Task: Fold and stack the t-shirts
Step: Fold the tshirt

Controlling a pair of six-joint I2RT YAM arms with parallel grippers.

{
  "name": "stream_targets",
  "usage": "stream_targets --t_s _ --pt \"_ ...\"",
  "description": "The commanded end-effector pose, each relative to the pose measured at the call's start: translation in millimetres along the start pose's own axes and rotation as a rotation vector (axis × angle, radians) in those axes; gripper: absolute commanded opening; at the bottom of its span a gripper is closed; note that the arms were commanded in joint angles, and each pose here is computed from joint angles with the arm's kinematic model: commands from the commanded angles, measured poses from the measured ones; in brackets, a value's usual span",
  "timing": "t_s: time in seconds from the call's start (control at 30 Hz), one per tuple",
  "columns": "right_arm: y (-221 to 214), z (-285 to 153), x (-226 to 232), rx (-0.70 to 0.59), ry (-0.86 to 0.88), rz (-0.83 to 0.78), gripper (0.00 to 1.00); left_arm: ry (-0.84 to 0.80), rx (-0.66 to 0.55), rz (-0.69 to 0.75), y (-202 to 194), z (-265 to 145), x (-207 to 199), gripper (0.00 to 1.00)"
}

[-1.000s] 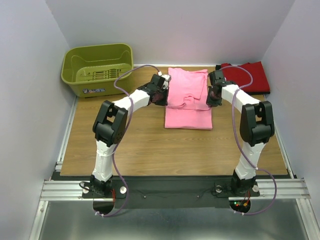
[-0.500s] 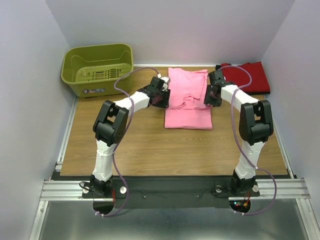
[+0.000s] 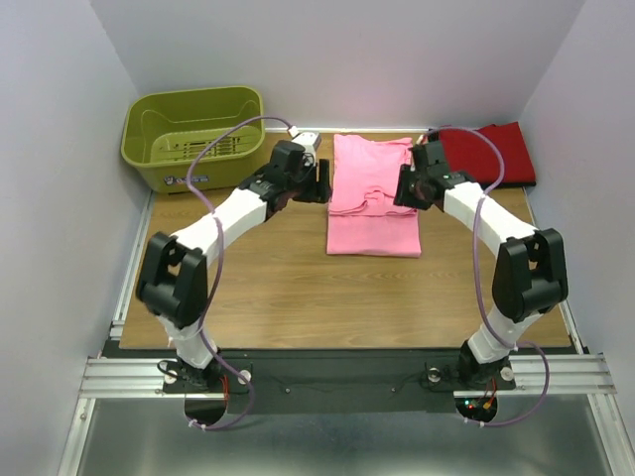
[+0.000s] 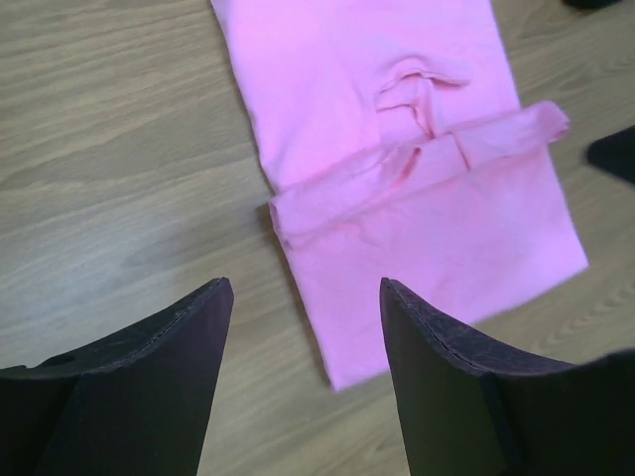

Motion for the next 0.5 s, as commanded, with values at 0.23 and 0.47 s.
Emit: stream_targets --t_s 0.23,0.47 --pt "-57.6 50.1 13.0 0.139 0.041 0.008 0.41 0.121 -0.042 0.016 -47.9 -69.8 16.2 0.72" --pt "-38.0 87.3 13.3 0.077 -0.051 -0.026 0.39 0.336 -0.067 0.043 -83.9 -102.3 48.4 0.72"
Point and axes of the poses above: each gripper's point midway between its finger pads, its own z axis out along the fingers, its own x axis along the line the jaws close on, y = z × x, the point moved 5 cm from there along -z, back along the fingers, and after that the axes turned 9 degrees about z, right-handed, at the moved point
